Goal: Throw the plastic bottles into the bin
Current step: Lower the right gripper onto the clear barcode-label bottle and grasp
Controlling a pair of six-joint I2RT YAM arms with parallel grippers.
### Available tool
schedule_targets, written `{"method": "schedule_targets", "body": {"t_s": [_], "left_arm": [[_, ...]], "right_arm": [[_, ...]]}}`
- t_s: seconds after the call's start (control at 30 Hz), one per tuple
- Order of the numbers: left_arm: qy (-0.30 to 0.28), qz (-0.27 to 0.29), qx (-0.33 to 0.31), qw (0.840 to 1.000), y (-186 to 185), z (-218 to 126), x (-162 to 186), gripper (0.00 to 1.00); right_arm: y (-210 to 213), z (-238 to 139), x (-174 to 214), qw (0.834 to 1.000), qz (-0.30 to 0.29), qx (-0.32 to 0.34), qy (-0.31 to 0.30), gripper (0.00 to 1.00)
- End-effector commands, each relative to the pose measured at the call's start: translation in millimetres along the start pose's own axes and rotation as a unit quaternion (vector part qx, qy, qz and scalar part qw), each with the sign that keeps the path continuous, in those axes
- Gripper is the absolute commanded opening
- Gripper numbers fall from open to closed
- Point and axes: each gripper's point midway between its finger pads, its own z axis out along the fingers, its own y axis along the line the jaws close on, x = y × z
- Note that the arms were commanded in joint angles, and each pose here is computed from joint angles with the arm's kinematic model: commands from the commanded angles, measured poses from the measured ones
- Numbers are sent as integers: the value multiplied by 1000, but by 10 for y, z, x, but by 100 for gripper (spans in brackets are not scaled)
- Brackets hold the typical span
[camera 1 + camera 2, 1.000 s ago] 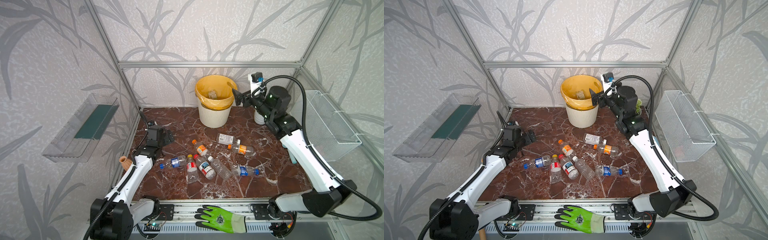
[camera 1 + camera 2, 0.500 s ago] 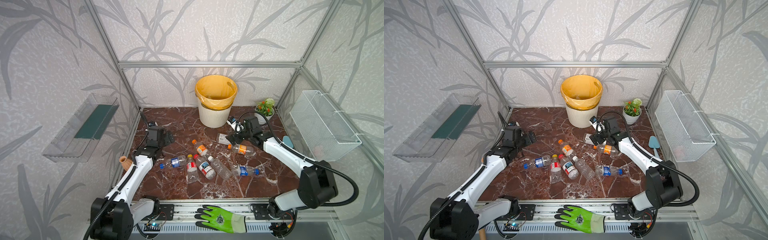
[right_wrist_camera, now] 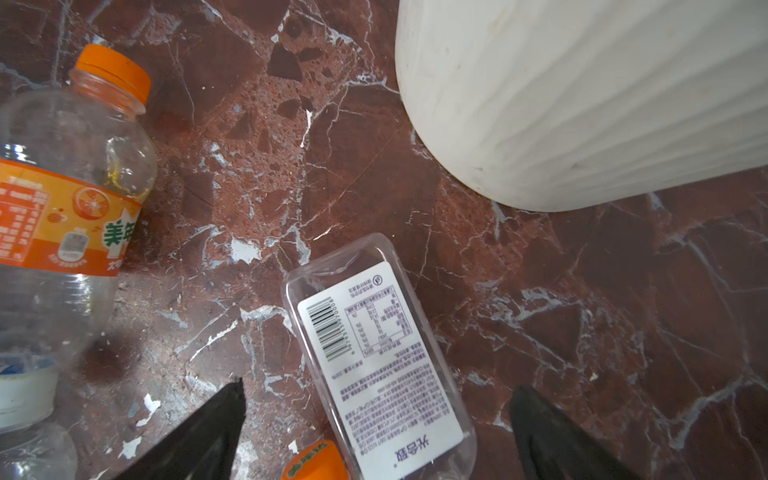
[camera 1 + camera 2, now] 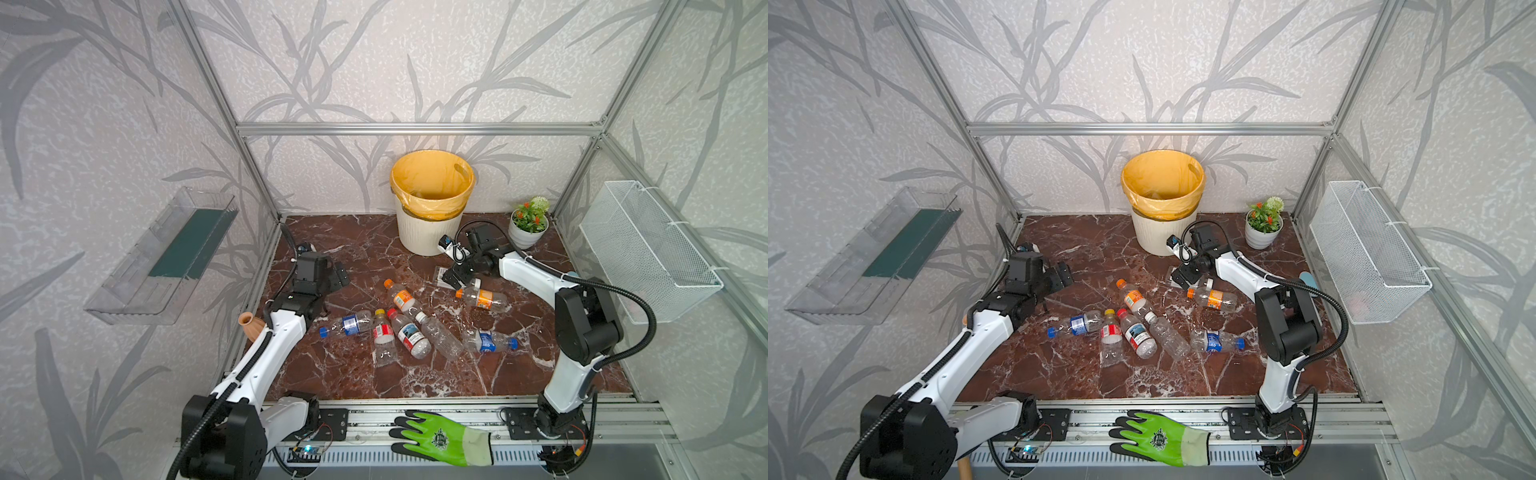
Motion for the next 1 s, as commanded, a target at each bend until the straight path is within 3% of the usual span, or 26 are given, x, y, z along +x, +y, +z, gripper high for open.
{"method": "schedule_targets", "body": {"t_s": [0.0, 0.13, 0.43, 0.97], "left_arm": [[3, -1, -10, 1000, 49, 10, 20, 99], [3, 0, -11, 1000, 49, 14, 18, 99], [5, 1, -18, 1000, 78, 22, 37, 99], [6, 3, -26, 1000, 114, 31, 57, 99]], "right_arm": [[91, 70, 112, 999, -17, -32, 39, 100], [118, 183, 226, 995, -28, -53, 77, 99], [61, 409, 311, 993, -38, -48, 100, 97], [87, 577, 323, 990, -49, -46, 121, 81]]}}
